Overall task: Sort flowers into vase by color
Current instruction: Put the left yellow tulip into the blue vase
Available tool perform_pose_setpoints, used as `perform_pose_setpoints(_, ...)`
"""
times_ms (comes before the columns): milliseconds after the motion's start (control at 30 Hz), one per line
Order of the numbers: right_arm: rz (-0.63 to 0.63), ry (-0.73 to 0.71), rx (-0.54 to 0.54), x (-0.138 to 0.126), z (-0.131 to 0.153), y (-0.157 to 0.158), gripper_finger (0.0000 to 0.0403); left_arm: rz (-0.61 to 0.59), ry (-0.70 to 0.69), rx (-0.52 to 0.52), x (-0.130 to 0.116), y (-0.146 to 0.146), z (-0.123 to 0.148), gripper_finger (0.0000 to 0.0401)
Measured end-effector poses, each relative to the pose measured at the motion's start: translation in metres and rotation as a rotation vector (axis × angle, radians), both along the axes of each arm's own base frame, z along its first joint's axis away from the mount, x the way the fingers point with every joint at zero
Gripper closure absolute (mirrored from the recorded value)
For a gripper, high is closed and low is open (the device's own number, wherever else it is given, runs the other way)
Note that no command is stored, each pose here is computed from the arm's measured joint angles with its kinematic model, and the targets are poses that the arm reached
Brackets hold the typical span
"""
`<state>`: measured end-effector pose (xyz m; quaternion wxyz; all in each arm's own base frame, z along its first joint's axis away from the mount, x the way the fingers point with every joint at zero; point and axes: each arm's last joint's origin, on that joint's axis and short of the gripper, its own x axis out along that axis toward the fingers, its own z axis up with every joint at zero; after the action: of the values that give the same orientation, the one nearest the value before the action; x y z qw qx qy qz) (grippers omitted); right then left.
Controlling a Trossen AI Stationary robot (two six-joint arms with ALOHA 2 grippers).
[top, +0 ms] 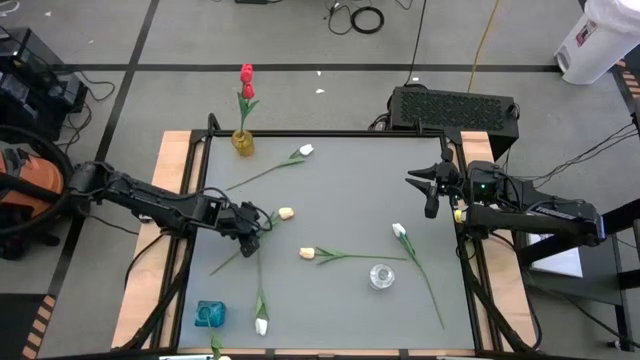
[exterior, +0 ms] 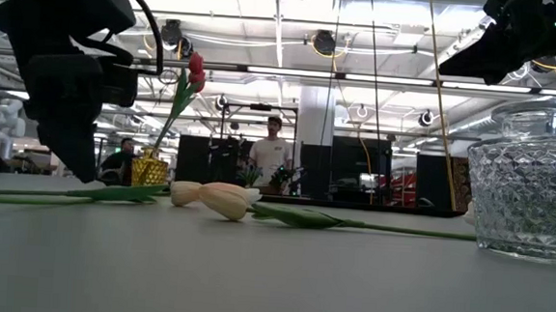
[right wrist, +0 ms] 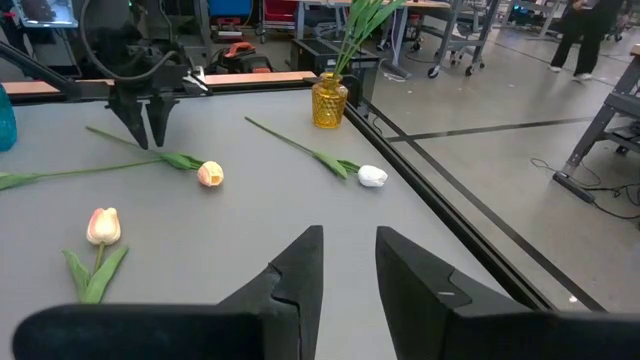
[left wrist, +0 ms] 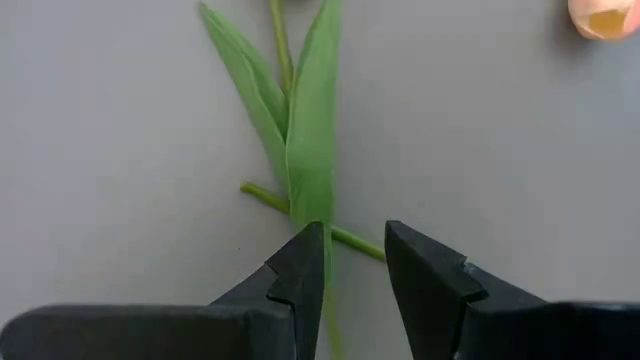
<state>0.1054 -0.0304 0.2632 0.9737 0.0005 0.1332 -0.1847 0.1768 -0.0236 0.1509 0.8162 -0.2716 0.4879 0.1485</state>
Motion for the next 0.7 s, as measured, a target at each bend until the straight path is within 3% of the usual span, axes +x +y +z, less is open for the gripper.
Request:
perform_pose_setpoints(367,0.0,0.0,0.0,0.0001,0.0,0.0,0.0316,0.092,0.004,-0.048,-0.0002,0.0001,-0.0001,0.0286)
perform_pose_setpoints(700,0.0,0.001,0.0,0.0001,-0.0001,0.0,0.0316,0.073,-0.003,0.042,-0.0004,0.0021,-0.0002,0.0286)
